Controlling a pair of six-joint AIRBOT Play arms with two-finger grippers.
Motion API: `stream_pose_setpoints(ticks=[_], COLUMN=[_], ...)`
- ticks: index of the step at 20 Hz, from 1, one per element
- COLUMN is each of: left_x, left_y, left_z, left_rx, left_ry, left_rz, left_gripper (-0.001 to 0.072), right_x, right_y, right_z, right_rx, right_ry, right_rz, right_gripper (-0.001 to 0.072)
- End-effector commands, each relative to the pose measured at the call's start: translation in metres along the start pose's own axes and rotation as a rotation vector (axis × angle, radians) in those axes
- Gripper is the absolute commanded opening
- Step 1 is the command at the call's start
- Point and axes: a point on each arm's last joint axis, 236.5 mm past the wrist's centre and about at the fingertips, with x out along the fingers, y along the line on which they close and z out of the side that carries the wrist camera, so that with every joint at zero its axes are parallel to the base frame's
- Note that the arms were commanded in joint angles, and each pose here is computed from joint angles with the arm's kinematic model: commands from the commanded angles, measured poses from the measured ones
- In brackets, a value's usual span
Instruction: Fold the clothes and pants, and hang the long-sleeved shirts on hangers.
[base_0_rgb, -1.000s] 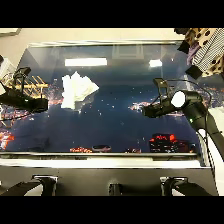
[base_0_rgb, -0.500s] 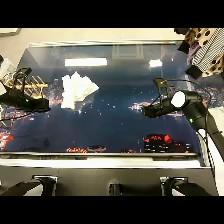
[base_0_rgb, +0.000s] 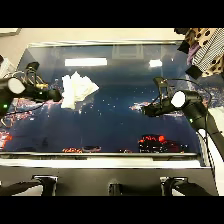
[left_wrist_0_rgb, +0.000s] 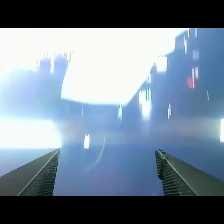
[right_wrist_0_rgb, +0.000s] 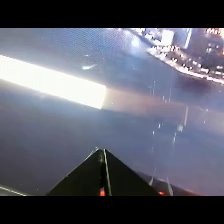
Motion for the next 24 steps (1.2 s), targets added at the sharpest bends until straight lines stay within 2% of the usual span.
stream_pose_setpoints(ticks=[1, 2, 3, 5, 6, 8, 10, 11, 12, 14, 17, 21, 24], left_x=[0.051, 0.066, 0.08, 0.108, 0.121, 0.14, 0.148, 0.146, 0.141, 0.123, 0.082, 0.031, 0.013], left_y=[-0.004, -0.006, -0.007, -0.01, -0.011, -0.014, -0.02, -0.023, -0.028, -0.048, -0.099, -0.209, -0.291], left_z=[0.034, 0.039, 0.04, 0.036, 0.033, 0.03, 0.036, 0.038, 0.038, 0.031, 0.012, -0.031, -0.083], left_rx=[0.011, 0.015, 0.018, 0.021, 0.024, 0.031, 0.044, 0.045, 0.053, 0.112, 0.126, 0.195, 0.228], left_ry=[-0.126, -0.145, -0.155, -0.14, -0.121, -0.094, -0.093, -0.082, -0.058, 0.017, 0.109, 0.187, 0.272], left_rz=[-0.002, -0.002, -0.003, -0.004, -0.004, -0.006, -0.014, -0.02, -0.025, -0.072, -0.228, -0.44, -0.524], left_gripper=[0.0696, 0.0696, 0.0695, 0.0695, 0.0694, 0.0687, 0.0628, 0.042, 0.0007, 0.0015, 0.0013, 0.0013, 0.0014], right_x=[0.0, 0.0, 0.0, -0.001, -0.001, -0.001, -0.001, -0.001, -0.001, -0.002, -0.005, -0.032, -0.07], right_y=[0.001, 0.001, 0.001, 0.002, 0.002, 0.002, 0.002, 0.002, 0.002, 0.003, 0.004, 0.001, -0.007], right_z=[0.0, -0.002, -0.005, -0.008, -0.008, -0.011, -0.013, -0.015, -0.017, -0.023, -0.046, -0.062, -0.073], right_rx=[0.005, 0.005, 0.005, 0.005, 0.005, 0.007, 0.044, 0.063, 0.077, 0.106, 0.105, 0.075, 0.049], right_ry=[-0.001, 0.008, 0.021, 0.032, 0.036, 0.045, 0.056, 0.063, 0.073, 0.097, 0.194, 0.222, 0.191], right_rz=[0.004, 0.004, 0.005, 0.006, 0.006, 0.007, 0.006, 0.006, 0.006, 0.005, 0.005, -0.028, -0.093], right_gripper=[0.0046, 0.0047, 0.0078, 0.0215, 0.0258, 0.0257, 0.0257, 0.0257, 0.0257, 0.0255, 0.0254, 0.0253, 0.0253])
